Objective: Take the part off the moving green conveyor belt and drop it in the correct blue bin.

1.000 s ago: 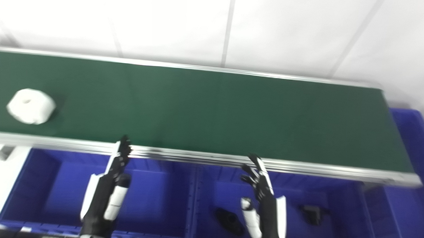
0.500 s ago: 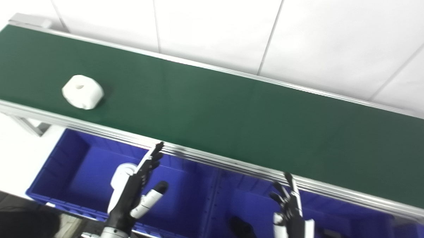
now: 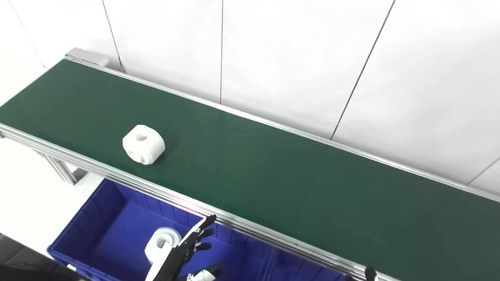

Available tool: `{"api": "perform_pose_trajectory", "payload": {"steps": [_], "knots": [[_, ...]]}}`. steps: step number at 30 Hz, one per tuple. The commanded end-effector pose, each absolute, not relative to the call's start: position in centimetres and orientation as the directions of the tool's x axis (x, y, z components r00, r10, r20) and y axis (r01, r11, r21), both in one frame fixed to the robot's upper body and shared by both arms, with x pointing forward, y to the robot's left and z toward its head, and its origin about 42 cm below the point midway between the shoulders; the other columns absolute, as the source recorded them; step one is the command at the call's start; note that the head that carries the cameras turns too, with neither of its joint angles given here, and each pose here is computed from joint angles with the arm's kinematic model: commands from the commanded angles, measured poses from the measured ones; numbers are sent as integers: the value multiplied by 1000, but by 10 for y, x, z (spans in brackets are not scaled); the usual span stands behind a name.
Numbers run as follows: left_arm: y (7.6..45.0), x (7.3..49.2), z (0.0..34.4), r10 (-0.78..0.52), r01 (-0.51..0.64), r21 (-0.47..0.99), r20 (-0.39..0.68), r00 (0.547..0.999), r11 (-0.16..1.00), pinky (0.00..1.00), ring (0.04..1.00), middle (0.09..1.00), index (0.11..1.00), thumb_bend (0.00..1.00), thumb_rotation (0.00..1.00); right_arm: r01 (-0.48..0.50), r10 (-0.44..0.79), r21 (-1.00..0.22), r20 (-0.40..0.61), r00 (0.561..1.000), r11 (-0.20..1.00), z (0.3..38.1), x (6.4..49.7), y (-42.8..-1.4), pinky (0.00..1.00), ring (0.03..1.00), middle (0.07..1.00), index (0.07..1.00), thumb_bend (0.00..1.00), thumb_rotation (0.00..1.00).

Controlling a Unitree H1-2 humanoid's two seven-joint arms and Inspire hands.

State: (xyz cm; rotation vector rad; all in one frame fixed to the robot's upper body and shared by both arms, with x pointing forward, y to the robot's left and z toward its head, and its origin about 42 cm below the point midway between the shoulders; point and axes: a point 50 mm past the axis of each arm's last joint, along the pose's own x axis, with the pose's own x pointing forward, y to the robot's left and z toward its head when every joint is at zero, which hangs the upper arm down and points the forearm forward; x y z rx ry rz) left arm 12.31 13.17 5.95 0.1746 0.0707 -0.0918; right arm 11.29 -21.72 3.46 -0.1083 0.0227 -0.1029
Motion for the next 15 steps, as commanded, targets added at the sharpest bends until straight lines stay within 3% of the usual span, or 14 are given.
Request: {"api": "perform_pose_trajectory", "payload": {"steps": [1, 5, 7, 9, 12, 15], "knots": [[86, 139, 89, -82, 78, 57, 72, 994, 995, 781, 903, 949, 912, 573, 692, 110, -105, -90, 58, 993, 990, 43, 116, -215, 812, 879, 1000, 999, 607, 1000], [95, 148, 104, -77, 67, 75, 149, 986, 995, 770, 886, 927, 901, 605, 698, 113, -108, -93, 55, 993, 989, 41, 117, -213, 788, 870, 1000, 992, 599, 1000], [102, 157, 117, -102, 86, 84, 198, 975, 993, 761, 874, 910, 902, 680, 697, 112, -107, -97, 57, 993, 989, 41, 117, -212, 779, 865, 1000, 991, 606, 1000], [110, 167, 130, -132, 112, 93, 240, 962, 989, 723, 852, 887, 900, 769, 620, 111, -106, -94, 57, 993, 989, 41, 118, -211, 781, 868, 1000, 989, 611, 1000], [139, 205, 156, -229, 161, 221, 329, 916, 962, 668, 789, 836, 881, 903, 562, 101, -95, -96, 58, 994, 990, 40, 120, -208, 783, 867, 990, 984, 595, 1000], [161, 235, 180, -322, 186, 361, 364, 874, 914, 611, 796, 840, 851, 993, 527, 89, -83, -96, 60, 995, 991, 40, 120, -206, 780, 877, 999, 986, 589, 1000]]}}
